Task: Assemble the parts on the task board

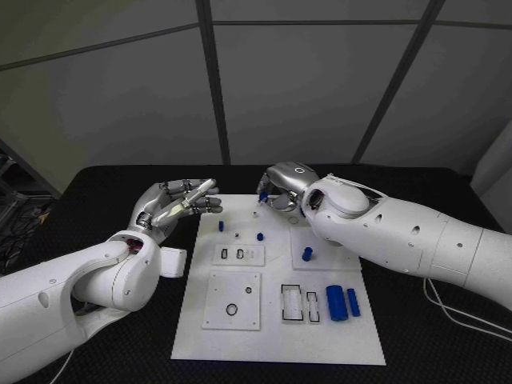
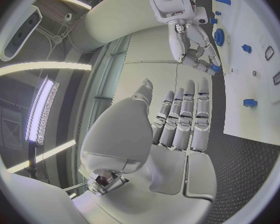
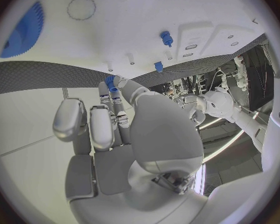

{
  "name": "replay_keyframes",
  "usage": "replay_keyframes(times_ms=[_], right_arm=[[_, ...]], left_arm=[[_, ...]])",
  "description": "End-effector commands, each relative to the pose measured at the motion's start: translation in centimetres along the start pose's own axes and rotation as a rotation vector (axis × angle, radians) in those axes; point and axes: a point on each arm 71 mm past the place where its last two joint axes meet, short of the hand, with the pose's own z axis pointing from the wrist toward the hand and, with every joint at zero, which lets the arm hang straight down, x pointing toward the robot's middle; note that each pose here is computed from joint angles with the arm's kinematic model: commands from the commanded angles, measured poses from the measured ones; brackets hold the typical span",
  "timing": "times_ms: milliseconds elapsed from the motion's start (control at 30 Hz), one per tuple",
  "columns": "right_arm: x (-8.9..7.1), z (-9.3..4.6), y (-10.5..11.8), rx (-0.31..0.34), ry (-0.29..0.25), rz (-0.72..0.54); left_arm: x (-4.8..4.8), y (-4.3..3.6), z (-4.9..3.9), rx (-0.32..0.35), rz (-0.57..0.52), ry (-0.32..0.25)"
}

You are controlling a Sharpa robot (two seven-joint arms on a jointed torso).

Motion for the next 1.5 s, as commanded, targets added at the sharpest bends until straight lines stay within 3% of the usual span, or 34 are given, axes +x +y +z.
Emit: replay_keyframes(times_ms=[33, 433, 1500], right_arm=[[0.0, 0.3, -0.1, 0.003, 0.000, -0.005], [0.8, 0.9, 0.2, 0.012, 0.072, -0.014], [1.3, 1.6, 0.3, 0.039, 0.098, -0.021]], left_arm=[[0.28, -0.16, 0.07, 0.007, -0.003, 0.019], [0.53, -0.17, 0.11, 0.006, -0.006, 0.025], [0.44, -0.18, 0.14, 0.002, -0.007, 0.028]])
